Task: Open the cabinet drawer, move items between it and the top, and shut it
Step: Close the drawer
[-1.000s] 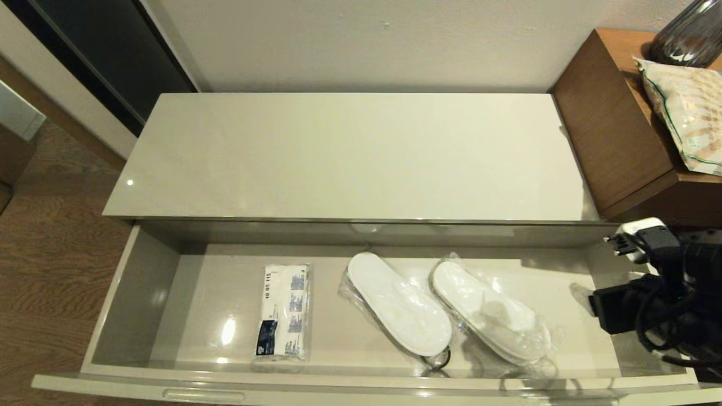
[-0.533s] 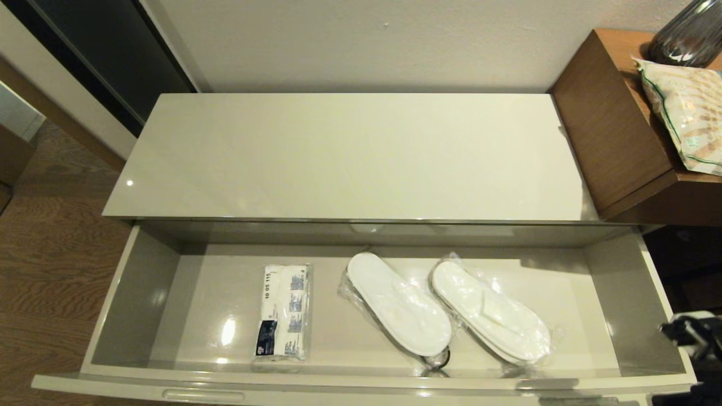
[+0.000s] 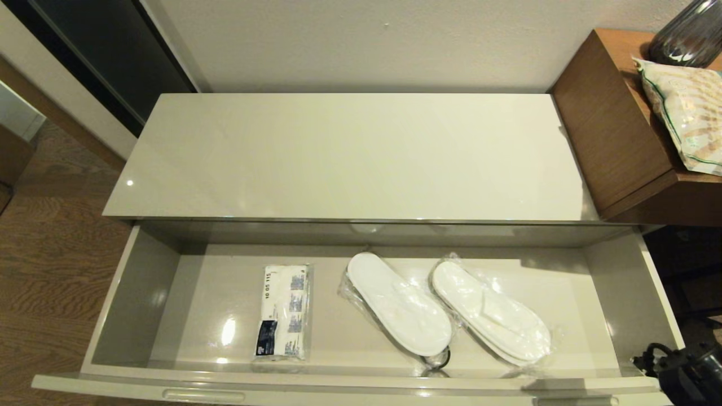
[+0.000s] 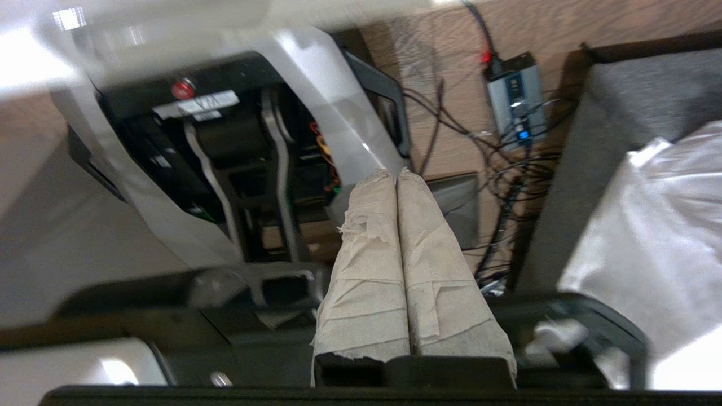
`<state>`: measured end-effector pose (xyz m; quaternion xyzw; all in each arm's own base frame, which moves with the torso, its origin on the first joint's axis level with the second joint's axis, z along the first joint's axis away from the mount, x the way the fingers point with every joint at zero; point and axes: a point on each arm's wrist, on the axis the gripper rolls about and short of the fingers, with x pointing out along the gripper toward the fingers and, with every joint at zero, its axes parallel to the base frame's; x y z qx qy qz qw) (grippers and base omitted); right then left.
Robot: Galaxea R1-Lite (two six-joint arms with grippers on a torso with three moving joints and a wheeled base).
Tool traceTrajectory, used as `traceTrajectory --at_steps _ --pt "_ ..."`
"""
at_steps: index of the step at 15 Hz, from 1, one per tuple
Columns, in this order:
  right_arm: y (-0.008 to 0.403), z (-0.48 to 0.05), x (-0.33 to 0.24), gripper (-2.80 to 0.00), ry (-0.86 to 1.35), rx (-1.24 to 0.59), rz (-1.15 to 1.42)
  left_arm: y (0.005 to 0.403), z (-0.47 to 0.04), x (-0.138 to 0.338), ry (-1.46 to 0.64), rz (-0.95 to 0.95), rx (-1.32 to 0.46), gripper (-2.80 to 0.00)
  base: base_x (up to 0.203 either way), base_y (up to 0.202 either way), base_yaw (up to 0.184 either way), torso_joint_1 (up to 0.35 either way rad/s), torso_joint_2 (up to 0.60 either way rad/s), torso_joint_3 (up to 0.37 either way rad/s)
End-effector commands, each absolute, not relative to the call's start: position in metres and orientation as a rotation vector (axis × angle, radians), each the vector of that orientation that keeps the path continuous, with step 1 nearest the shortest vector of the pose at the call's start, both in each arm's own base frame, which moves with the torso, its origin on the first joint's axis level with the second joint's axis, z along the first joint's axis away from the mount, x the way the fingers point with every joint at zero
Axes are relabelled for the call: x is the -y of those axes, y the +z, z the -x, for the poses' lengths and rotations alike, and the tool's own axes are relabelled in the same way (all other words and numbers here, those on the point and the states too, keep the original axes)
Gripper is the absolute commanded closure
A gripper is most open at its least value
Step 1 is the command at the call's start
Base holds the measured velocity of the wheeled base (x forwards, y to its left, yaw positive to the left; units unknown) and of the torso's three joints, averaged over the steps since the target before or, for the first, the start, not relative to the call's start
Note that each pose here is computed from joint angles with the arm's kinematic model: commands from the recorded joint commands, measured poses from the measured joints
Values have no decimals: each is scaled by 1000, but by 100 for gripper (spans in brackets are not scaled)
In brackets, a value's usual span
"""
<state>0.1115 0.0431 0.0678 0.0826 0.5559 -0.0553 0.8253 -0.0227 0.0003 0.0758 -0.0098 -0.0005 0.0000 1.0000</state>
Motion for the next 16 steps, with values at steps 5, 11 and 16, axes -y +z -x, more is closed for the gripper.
traceTrajectory --at_steps 5,11,16 --pt "40 -139 -55 0 -163 -1240 -205 76 23 0 0 20 2 0 0 0 0 0 0 0" --pt "37 -175 -67 0 -204 -1133 -298 76 23 0 0 20 2 0 0 0 0 0 0 0" --pt "62 -220 -72 0 -235 -1044 -349 76 23 0 0 20 2 0 0 0 0 0 0 0"
